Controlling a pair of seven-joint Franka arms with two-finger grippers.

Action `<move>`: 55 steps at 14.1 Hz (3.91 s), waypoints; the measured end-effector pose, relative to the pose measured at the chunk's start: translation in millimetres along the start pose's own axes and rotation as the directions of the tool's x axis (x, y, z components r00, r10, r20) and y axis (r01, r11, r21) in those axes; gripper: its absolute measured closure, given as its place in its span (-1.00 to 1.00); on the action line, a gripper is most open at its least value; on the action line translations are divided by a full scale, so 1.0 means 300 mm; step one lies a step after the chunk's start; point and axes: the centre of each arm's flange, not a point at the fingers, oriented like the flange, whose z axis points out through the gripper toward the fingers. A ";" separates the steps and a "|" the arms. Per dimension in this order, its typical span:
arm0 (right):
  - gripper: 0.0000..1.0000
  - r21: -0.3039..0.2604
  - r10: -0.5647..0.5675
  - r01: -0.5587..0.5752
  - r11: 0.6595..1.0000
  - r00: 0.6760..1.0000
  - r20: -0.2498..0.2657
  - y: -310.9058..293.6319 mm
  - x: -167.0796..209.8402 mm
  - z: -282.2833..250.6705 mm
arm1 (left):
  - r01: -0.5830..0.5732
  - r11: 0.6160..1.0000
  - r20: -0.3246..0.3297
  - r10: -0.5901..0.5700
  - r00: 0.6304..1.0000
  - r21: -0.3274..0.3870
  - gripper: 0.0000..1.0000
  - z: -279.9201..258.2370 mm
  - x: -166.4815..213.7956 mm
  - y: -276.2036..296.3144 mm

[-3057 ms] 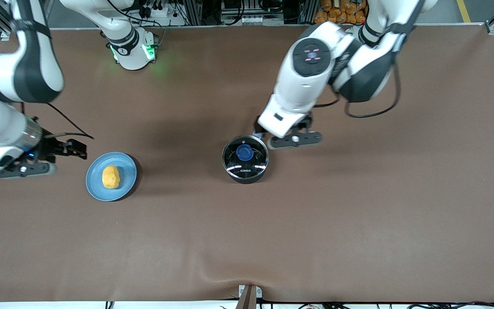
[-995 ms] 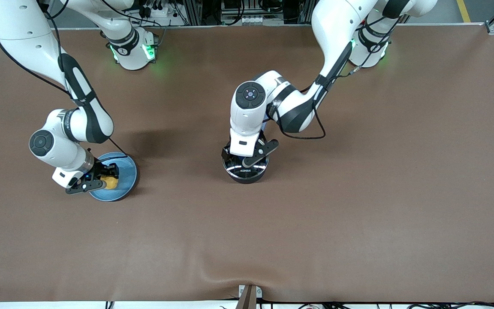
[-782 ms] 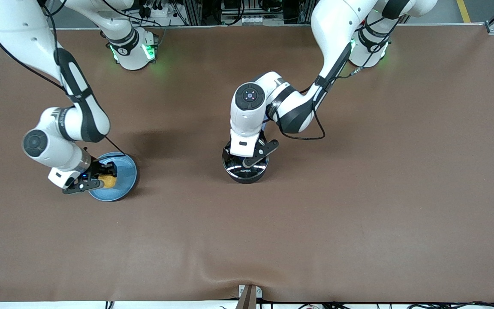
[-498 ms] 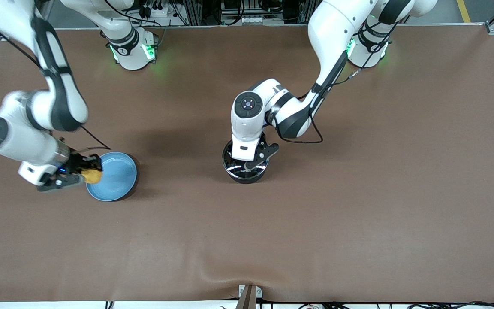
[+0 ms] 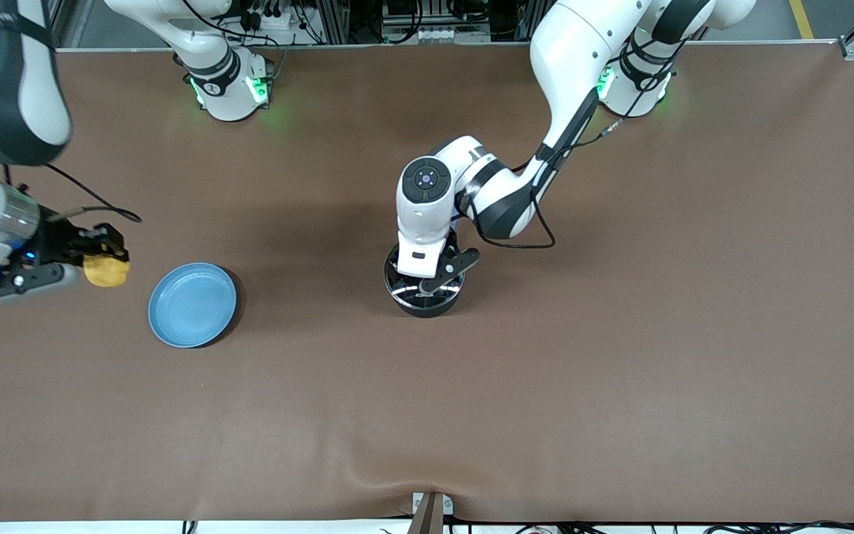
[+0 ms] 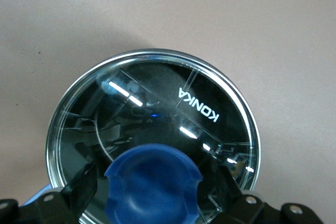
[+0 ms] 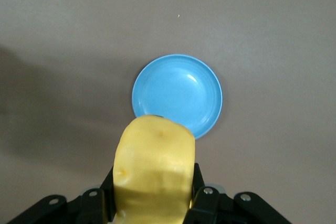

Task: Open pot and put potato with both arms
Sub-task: 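Lift the glass lid with the left gripper while the right gripper lifts the potato, then set the lid on the table while the right gripper carries the potato over the pot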

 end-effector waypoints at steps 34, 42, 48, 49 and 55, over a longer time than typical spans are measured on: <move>-0.09 -0.012 0.210 -0.211 0.977 0.975 -0.070 -1.215 0.189 0.133 | -0.584 0.808 0.061 0.581 0.811 0.075 -0.01 -0.103 1.066 -1.316; -0.09 -0.036 0.191 -0.194 0.980 0.978 -0.085 -1.661 0.180 0.604 | -0.654 0.755 0.087 0.649 0.756 0.047 -0.01 0.098 1.074 -1.341; -0.09 -0.068 0.203 -0.213 0.975 0.970 -0.138 -1.721 0.208 0.849 | -0.652 0.757 0.067 0.649 0.758 0.038 -0.31 0.126 1.100 -1.339; -0.09 -0.067 0.204 -0.215 0.974 0.969 -0.141 -1.723 0.212 0.875 | -0.638 0.770 0.058 0.636 0.769 0.023 -0.55 0.116 1.104 -1.327; -0.09 -0.076 0.206 -0.221 0.972 0.964 -0.168 -1.712 0.237 0.982 | -0.636 0.772 -0.020 0.635 0.772 -0.026 -1.00 -0.193 1.077 -1.199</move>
